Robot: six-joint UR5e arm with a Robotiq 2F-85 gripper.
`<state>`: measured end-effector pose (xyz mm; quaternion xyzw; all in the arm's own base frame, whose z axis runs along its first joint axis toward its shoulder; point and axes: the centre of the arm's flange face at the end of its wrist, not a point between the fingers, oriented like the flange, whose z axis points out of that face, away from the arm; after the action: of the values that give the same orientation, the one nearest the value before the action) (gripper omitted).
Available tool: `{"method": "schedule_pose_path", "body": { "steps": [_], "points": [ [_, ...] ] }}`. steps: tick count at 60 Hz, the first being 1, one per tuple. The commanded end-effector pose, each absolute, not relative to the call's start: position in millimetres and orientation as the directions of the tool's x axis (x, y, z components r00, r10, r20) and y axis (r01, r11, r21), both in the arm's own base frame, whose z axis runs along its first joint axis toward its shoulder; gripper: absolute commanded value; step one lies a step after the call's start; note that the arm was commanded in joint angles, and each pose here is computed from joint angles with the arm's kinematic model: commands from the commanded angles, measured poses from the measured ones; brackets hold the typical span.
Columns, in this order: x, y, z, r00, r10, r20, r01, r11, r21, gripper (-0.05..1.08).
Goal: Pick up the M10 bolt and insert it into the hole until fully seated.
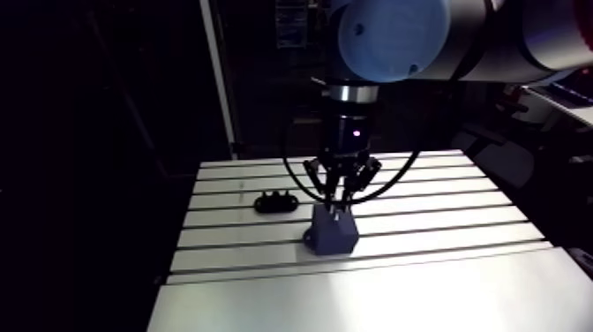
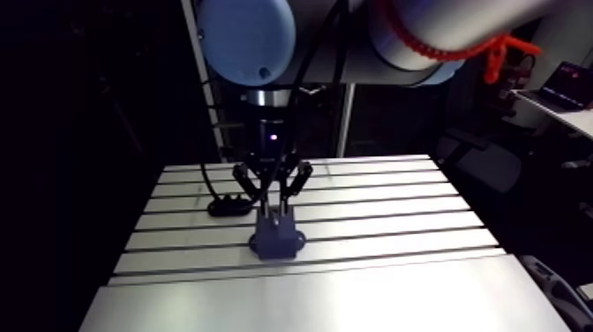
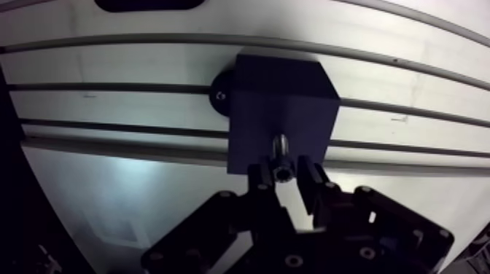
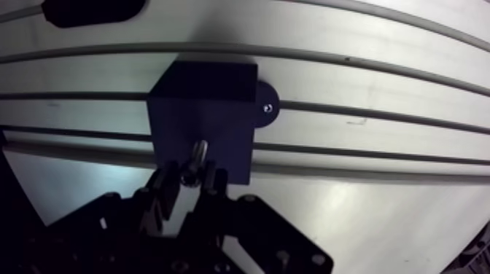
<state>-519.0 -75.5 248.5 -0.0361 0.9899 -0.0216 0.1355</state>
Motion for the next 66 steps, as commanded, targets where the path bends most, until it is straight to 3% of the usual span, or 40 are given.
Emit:
{"method": "schedule_pose_path", "body": {
  "steps": [1, 42, 52, 66],
  "points": [
    [-517.4, -75.4, 249.3, -0.962, -0.086, -0.258, -0.074, 0.996, -0.053, 0.00],
    [-520.6, -76.0, 258.3, -0.971, -0.080, -0.226, -0.067, 0.996, -0.065, 0.00],
    [-529.4, -74.3, 298.6, -0.981, -0.072, -0.179, -0.064, 0.997, -0.047, 0.00],
    [-539.2, -73.6, 365.2, -0.984, -0.073, -0.162, -0.067, 0.997, -0.040, 0.00]
  ]
}}
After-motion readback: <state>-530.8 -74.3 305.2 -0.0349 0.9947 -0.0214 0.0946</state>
